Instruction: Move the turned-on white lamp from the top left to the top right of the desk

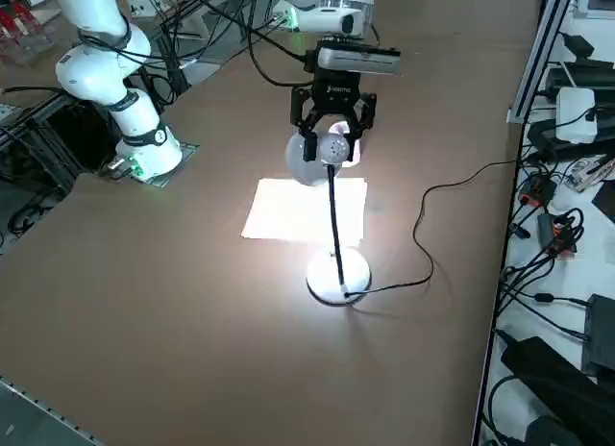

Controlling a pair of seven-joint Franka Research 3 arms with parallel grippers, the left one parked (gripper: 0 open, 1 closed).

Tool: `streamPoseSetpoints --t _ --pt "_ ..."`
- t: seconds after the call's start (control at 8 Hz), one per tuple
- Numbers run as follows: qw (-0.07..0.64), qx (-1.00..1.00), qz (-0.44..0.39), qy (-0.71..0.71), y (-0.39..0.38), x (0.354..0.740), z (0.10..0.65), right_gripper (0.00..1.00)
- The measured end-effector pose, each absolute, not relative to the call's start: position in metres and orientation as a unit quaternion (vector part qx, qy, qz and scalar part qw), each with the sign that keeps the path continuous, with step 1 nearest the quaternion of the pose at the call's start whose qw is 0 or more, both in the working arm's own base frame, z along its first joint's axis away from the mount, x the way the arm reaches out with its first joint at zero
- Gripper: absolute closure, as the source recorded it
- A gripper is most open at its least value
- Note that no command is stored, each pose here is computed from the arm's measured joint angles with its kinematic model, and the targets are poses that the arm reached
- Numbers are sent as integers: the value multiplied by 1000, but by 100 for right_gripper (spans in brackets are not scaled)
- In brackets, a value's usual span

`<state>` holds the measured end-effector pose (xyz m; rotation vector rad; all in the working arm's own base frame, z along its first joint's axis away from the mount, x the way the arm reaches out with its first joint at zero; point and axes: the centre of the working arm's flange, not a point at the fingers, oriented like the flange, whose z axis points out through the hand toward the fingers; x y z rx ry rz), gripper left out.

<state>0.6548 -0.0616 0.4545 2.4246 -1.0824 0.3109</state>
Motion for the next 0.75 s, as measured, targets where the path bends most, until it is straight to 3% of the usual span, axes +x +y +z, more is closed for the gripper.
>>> streamPoseSetpoints --t 0.12,0.38,0.75 --pt "234 881 110 -395 -65 654 451 0" --pt "237 879 108 -400 -67 651 457 0" --pt "252 875 99 -401 -57 633 520 0"
